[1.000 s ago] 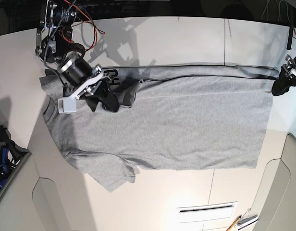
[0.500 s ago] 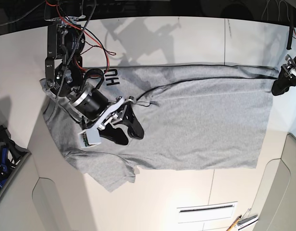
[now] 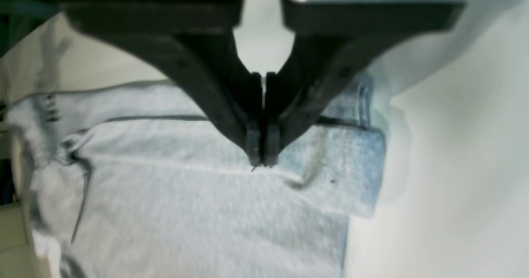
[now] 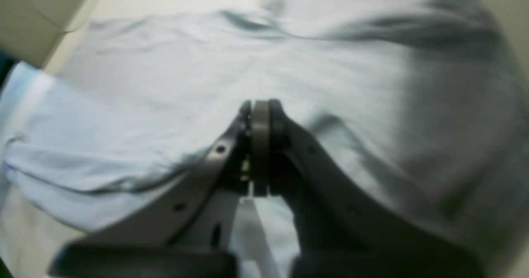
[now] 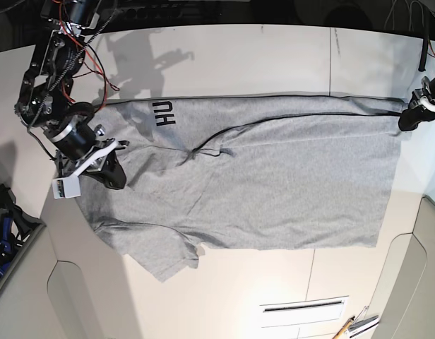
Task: Fold the T-shirt properly
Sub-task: 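Drag the shirt edge with both grippers to flatten it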
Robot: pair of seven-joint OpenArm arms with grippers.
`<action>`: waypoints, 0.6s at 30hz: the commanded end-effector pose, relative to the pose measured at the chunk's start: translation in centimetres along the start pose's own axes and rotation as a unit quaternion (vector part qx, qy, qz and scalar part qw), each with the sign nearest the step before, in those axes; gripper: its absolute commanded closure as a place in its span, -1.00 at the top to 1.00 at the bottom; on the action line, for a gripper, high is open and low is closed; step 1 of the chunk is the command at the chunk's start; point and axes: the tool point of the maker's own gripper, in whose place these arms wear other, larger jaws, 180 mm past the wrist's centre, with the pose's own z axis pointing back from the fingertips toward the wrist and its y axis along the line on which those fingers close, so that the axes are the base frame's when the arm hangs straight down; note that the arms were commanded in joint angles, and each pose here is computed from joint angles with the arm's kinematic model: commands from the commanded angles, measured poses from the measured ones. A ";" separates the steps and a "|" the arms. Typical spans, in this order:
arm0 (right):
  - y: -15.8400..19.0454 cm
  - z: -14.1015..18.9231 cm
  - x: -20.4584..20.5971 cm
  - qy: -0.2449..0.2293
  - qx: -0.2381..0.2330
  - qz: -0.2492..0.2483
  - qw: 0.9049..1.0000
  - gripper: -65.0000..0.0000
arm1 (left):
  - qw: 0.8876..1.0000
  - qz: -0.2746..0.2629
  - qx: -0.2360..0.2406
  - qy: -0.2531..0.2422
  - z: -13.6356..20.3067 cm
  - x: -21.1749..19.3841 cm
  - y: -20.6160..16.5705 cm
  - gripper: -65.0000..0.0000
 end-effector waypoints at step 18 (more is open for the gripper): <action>-4.1 3.1 -4.6 0.067 -0.075 0.070 0.992 -1.00 | 0.922 -0.332 0.168 0.104 -5.2 -2.1 0.7 -1.00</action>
